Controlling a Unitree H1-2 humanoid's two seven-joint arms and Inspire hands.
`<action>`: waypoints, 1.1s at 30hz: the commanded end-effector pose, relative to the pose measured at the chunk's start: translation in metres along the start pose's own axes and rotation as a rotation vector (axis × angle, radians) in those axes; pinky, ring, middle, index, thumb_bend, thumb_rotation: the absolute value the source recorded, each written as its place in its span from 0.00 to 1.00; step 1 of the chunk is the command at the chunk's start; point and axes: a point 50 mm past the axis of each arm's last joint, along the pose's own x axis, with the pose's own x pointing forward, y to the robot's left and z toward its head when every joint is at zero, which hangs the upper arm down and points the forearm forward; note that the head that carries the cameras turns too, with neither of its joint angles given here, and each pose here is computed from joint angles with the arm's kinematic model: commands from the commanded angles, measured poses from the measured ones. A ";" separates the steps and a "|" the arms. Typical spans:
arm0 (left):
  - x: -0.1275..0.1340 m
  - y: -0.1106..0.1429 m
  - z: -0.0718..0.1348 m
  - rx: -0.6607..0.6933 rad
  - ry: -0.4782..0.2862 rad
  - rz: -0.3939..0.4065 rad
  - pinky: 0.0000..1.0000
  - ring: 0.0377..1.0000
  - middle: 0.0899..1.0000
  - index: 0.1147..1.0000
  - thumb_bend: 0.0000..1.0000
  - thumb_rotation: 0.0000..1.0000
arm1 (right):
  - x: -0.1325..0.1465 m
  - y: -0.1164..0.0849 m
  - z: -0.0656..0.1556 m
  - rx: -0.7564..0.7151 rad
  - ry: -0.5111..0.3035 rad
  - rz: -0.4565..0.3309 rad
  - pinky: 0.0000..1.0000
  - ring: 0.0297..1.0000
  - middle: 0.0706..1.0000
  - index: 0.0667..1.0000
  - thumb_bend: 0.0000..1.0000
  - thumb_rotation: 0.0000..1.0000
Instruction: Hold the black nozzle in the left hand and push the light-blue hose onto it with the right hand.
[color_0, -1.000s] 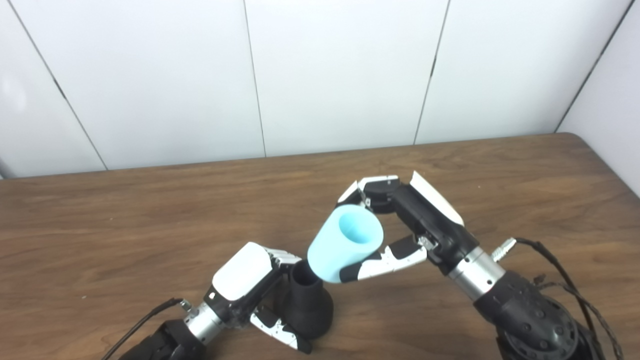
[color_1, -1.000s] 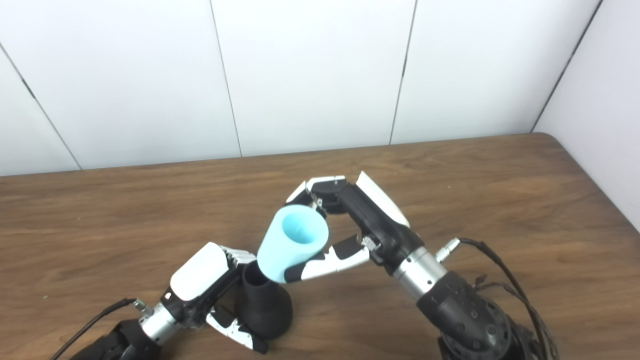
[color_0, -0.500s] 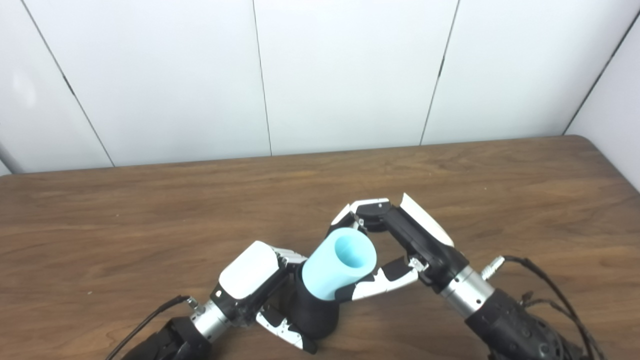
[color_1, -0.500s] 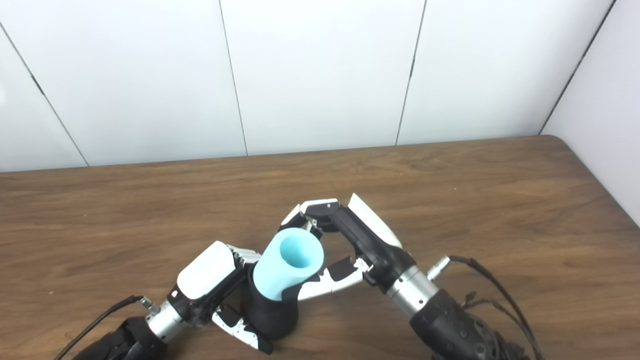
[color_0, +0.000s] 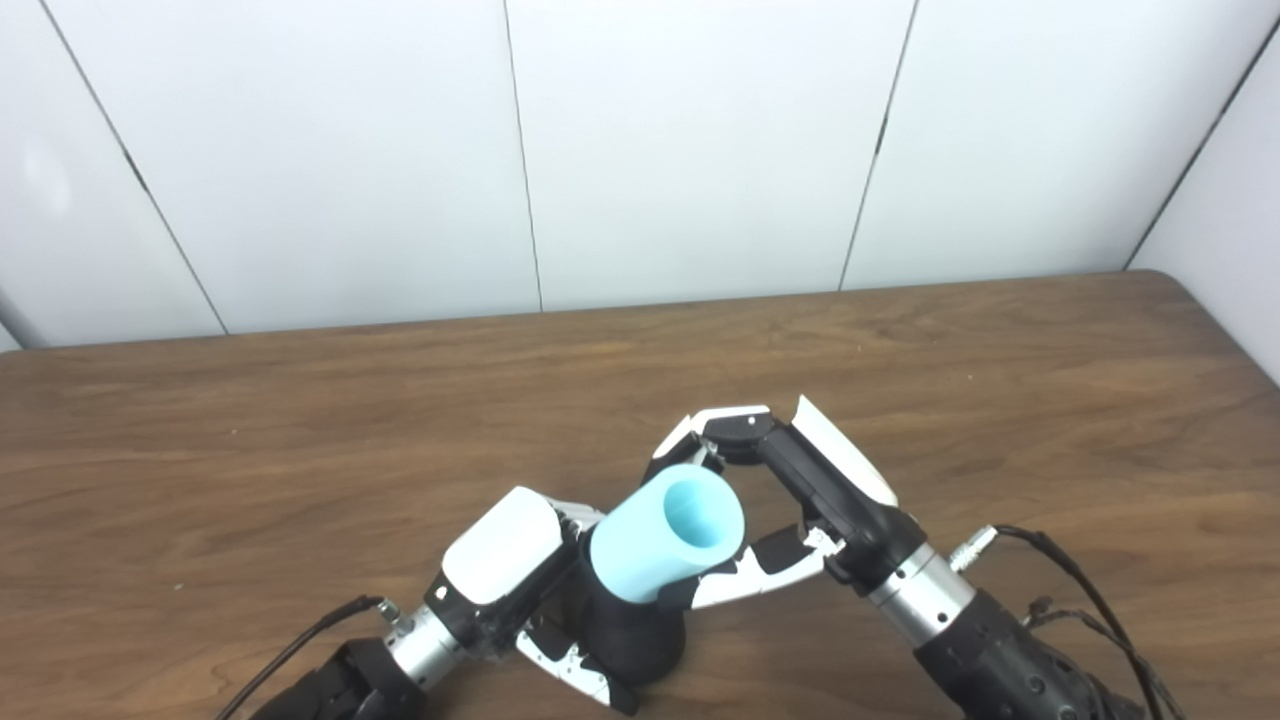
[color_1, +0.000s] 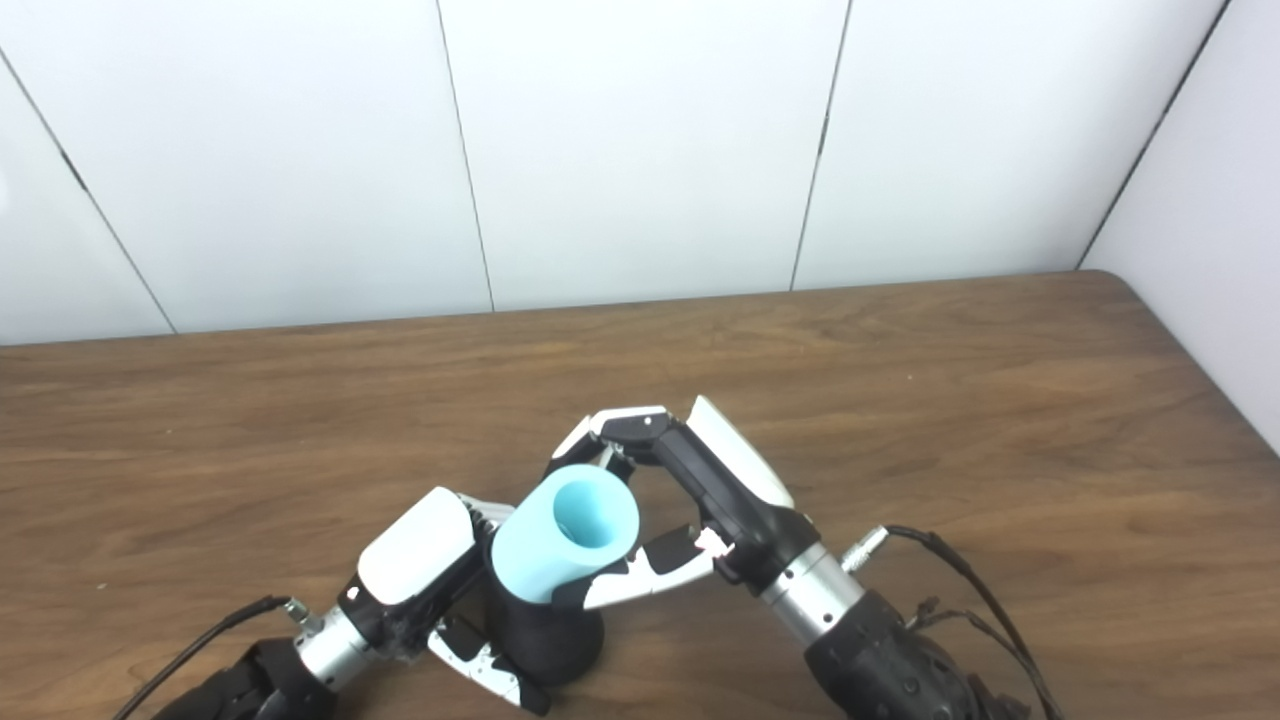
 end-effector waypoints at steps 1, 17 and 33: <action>-0.031 -0.071 0.031 -0.138 0.016 -0.198 0.40 0.48 0.45 0.40 0.52 0.00 | 0.005 -0.003 0.008 -0.036 -0.075 -0.005 0.35 0.43 0.48 0.44 0.50 0.00; -0.034 -0.075 0.022 -0.129 0.032 -0.229 0.40 0.49 0.45 0.40 0.52 0.00 | 0.007 -0.023 0.022 -0.117 -0.095 0.002 0.30 0.39 0.50 0.47 0.49 0.00; -0.032 -0.074 0.021 -0.028 0.005 -0.260 0.40 0.50 0.45 0.40 0.52 0.00 | 0.005 -0.039 0.031 -0.169 -0.083 0.035 0.28 0.38 0.50 0.47 0.49 0.00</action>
